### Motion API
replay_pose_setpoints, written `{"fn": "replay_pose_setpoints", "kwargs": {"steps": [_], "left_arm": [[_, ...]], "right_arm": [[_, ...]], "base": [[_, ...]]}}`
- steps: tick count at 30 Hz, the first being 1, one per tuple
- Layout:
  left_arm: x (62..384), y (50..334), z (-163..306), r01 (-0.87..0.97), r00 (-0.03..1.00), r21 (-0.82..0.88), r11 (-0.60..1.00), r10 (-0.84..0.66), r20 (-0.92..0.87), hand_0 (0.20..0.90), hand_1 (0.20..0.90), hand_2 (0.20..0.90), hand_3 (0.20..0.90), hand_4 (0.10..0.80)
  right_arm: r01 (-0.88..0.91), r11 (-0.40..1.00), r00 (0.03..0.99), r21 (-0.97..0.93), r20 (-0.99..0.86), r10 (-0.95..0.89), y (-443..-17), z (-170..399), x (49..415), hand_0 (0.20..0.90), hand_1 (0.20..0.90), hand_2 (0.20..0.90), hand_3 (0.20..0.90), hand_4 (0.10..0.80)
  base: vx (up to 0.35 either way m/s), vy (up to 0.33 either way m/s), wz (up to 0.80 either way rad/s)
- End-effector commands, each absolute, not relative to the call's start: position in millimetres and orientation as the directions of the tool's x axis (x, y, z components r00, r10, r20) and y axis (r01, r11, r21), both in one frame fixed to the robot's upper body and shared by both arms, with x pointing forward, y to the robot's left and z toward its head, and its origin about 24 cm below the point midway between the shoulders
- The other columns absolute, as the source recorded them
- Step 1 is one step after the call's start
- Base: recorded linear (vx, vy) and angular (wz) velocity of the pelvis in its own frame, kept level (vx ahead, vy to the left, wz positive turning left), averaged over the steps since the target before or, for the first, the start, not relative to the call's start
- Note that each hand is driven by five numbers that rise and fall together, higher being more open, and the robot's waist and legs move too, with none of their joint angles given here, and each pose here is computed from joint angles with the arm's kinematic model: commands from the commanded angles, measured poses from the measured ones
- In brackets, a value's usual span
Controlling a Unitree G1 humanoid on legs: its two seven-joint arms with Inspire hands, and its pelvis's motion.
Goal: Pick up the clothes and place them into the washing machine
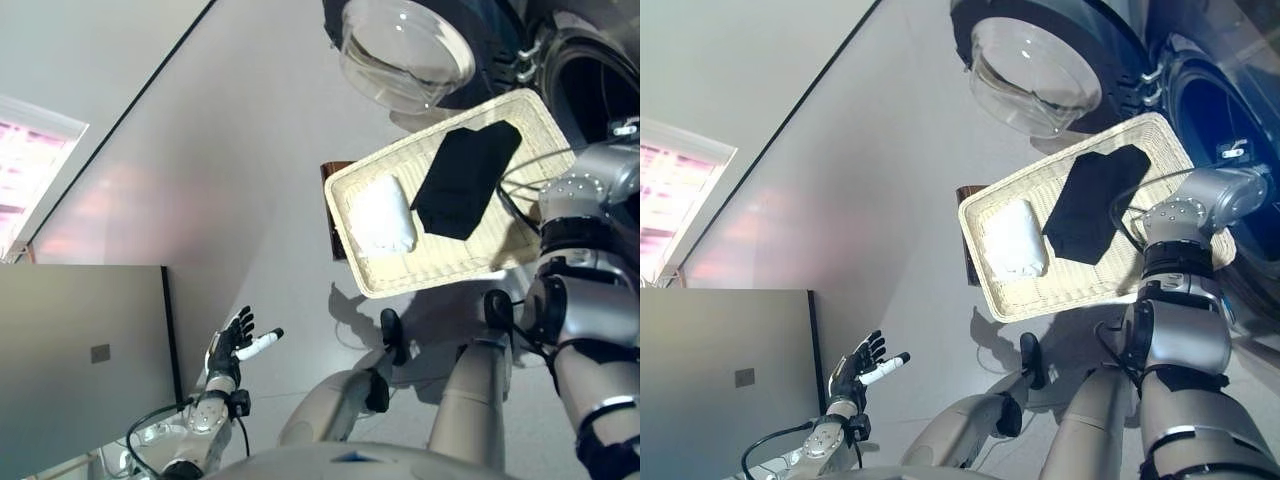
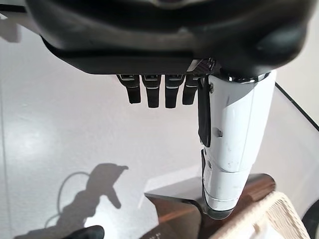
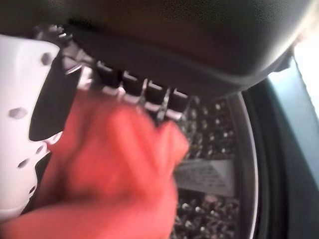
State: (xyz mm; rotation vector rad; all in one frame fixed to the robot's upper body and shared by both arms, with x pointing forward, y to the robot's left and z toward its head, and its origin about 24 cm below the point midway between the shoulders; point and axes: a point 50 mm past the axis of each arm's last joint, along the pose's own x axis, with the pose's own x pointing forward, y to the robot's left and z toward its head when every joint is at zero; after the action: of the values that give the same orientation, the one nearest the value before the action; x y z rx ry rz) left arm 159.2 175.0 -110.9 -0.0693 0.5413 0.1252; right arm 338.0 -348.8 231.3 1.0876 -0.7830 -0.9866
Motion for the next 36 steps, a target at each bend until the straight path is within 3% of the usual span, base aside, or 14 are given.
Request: {"fn": "replay_pose_setpoints", "kwargs": {"steps": [1, 16, 20, 25, 29, 36], "left_arm": [[164.7, 202.4, -104.6, -0.238, 0.860, -0.022, 0.971, 0.200, -0.470, 0.900, 0.900, 0.900, 0.900, 0.800], [158.1, 202.9, -108.0, -0.203, 0.854, -0.013, 0.979, 0.171, -0.492, 0.900, 0.900, 0.900, 0.900, 0.800], [154.9, 209.2, -112.6, -0.183, 0.832, 0.055, 0.982, 0.184, -0.523, 0.900, 0.900, 0.900, 0.900, 0.800], [157.8, 212.8, -113.2, -0.129, 0.827, 0.157, 0.979, 0.194, -0.527, 0.900, 0.900, 0.900, 0.900, 0.800], [156.9, 219.5, -110.8, -0.149, 0.828, 0.160, 0.976, 0.211, -0.520, 0.900, 0.900, 0.900, 0.900, 0.800], [150.4, 229.4, -112.3, -0.179, 0.811, 0.170, 0.969, 0.243, -0.532, 0.900, 0.900, 0.900, 0.900, 0.800]], "right_arm": [[0.137, 0.436, 0.361, 0.890, 0.365, -0.858, -339.9, 291.7, 332.7, 0.900, 0.900, 0.900, 0.900, 0.800], [0.323, 0.437, 0.472, 0.839, 0.257, -0.843, -338.7, 240.3, 349.6, 0.900, 0.900, 0.900, 0.900, 0.800], [0.567, 0.494, 0.512, 0.659, 0.188, -0.838, -347.6, 223.1, 356.3, 0.900, 0.900, 0.900, 0.900, 0.800], [0.702, 0.596, 0.592, 0.390, 0.146, -0.792, -339.3, 202.0, 367.3, 0.900, 0.900, 0.900, 0.900, 0.800], [0.690, 0.699, 0.695, 0.190, 0.099, -0.712, -319.2, 166.9, 374.8, 0.900, 0.900, 0.900, 0.900, 0.800], [0.670, 0.742, 0.741, -0.010, 0.060, -0.669, -310.3, 135.8, 372.3, 0.900, 0.900, 0.900, 0.900, 0.800]], "base": [[0.008, 0.019, -0.06], [0.000, 0.001, 0.00], [-0.027, -0.018, 0.00], [-0.029, -0.024, -0.04], [-0.017, -0.030, -0.03], [-0.020, -0.026, 0.05]]}}
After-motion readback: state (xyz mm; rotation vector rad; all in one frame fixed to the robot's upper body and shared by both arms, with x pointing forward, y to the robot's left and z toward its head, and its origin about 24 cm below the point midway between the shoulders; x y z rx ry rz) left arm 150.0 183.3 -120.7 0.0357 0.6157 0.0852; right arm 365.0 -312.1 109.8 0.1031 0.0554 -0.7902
